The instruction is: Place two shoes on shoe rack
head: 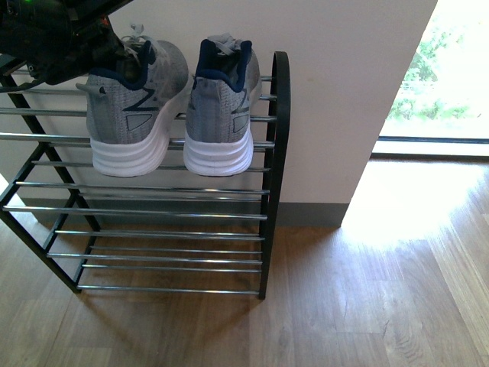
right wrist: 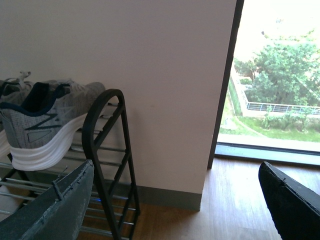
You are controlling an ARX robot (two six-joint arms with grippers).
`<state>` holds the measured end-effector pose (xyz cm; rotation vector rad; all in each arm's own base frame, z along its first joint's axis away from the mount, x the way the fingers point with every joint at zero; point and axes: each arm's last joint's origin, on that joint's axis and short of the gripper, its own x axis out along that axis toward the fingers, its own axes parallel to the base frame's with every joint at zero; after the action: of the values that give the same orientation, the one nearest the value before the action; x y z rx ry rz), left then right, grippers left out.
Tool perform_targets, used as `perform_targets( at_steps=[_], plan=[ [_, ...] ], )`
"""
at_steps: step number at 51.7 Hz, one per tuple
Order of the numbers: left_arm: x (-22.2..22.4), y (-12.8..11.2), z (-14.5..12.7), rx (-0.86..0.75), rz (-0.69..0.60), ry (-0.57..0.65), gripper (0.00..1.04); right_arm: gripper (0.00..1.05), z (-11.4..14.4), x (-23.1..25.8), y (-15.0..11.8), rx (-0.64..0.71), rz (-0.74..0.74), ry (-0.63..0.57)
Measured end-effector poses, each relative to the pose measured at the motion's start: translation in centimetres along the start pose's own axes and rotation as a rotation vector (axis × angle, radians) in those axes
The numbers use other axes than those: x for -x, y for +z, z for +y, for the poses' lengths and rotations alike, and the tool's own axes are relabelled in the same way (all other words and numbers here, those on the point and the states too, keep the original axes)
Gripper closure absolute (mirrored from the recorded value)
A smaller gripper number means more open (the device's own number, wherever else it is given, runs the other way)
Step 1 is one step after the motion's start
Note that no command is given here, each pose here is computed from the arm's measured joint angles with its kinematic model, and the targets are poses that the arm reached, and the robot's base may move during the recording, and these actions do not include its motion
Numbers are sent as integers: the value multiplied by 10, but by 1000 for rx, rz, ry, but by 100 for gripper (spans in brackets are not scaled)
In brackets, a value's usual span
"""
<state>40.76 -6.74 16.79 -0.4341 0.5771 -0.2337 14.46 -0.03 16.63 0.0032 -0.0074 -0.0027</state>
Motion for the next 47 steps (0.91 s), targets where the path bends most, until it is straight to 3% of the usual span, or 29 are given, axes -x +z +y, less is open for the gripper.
perform_targets(
  at_steps=[16, 20, 24, 33, 38, 47],
  plan=[
    [33, 8, -8, -6, -104, 74, 34, 9, 0, 0, 0, 0, 0, 0],
    [51, 6, -10, 8, -149, 99, 16, 9, 0, 0, 0, 0, 0, 0],
    [63, 5, -11, 15, -182, 116, 8, 9, 0, 0, 0, 0, 0, 0],
    [109, 9, -18, 29, -331, 175, 9, 9, 0, 0, 0, 0, 0, 0],
    [147, 12, -14, 31, -474, 295, 9, 9, 0, 0, 0, 0, 0, 0],
    [193, -11, 12, 28, -606, 431, 9, 9, 0, 0, 0, 0, 0, 0]
  ],
)
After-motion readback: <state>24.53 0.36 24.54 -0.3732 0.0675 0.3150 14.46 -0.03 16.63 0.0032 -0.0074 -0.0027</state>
